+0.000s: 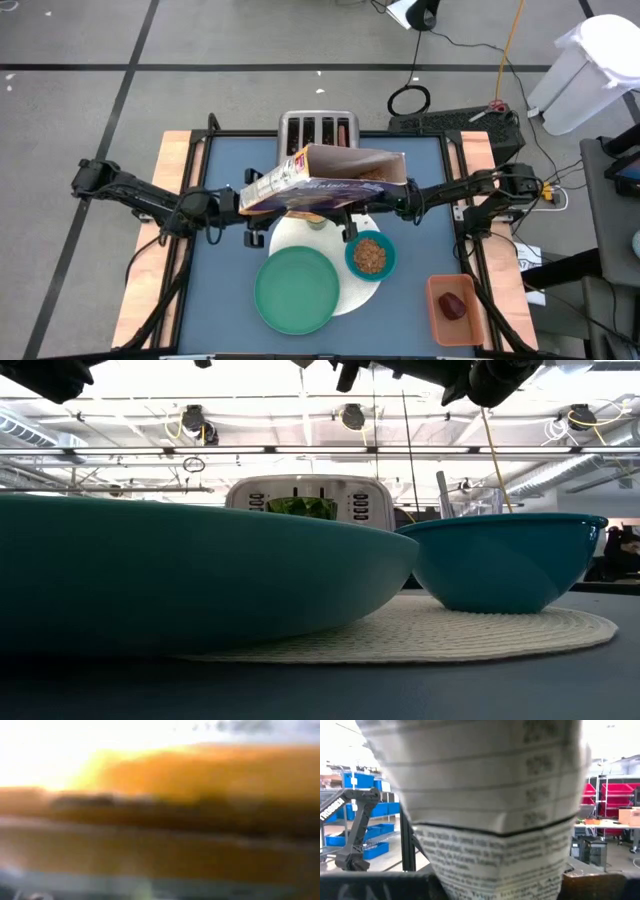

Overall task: Arrange a breakfast setting
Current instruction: Pour the cereal into the blue bowl

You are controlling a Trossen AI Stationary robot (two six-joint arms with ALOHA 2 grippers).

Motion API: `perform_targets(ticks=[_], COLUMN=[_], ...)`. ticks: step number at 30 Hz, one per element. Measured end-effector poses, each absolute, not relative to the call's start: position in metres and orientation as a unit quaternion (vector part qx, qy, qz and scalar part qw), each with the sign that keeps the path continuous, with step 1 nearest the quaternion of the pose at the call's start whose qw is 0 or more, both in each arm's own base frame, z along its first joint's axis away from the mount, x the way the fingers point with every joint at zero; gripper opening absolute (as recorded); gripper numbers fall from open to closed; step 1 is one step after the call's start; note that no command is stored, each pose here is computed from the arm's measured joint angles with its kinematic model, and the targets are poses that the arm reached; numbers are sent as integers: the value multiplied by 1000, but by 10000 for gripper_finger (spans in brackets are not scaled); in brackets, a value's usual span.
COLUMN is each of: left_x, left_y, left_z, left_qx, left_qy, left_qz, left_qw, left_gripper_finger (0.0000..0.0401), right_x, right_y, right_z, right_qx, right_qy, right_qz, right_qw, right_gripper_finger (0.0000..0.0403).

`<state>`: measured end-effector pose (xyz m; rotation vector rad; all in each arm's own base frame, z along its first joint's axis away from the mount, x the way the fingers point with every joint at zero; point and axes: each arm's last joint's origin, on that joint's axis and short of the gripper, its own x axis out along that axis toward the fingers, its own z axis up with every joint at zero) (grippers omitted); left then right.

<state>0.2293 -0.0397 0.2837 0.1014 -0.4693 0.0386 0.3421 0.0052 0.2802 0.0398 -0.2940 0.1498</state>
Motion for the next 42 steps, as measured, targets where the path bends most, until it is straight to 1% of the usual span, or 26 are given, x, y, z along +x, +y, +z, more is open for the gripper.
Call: perform_targets(ticks=[5, 13, 17, 20, 26, 34, 42], left_x=[230, 232, 233, 233, 234, 233, 234], left_y=[-39, -37, -37, -37, -38, -38, -38], left_z=[282, 278, 276, 275, 272, 274, 274], left_qx=[40, 34, 36, 38, 28, 14, -11], left_qy=[-223, -196, -185, -182, -168, -174, -176], left_qz=[24, 63, 64, 64, 60, 57, 52], left_qw=[974, 978, 980, 980, 984, 983, 983], left_gripper_finger=[249, 344, 374, 382, 383, 383, 383], right_x=[340, 336, 330, 322, 301, 270, 260], right_y=[3, -2, -3, -3, -2, -2, -2], right_z=[283, 286, 290, 296, 309, 316, 318], right_qx=[20, 16, 16, 11, 4, 7, 10], right_qy=[-136, -116, -90, -65, -17, 66, 87], right_qz=[69, 61, 59, 58, 57, 53, 54], right_qw=[988, 991, 994, 996, 998, 996, 995], right_gripper_finger=[138, 138, 138, 138, 139, 139, 139])
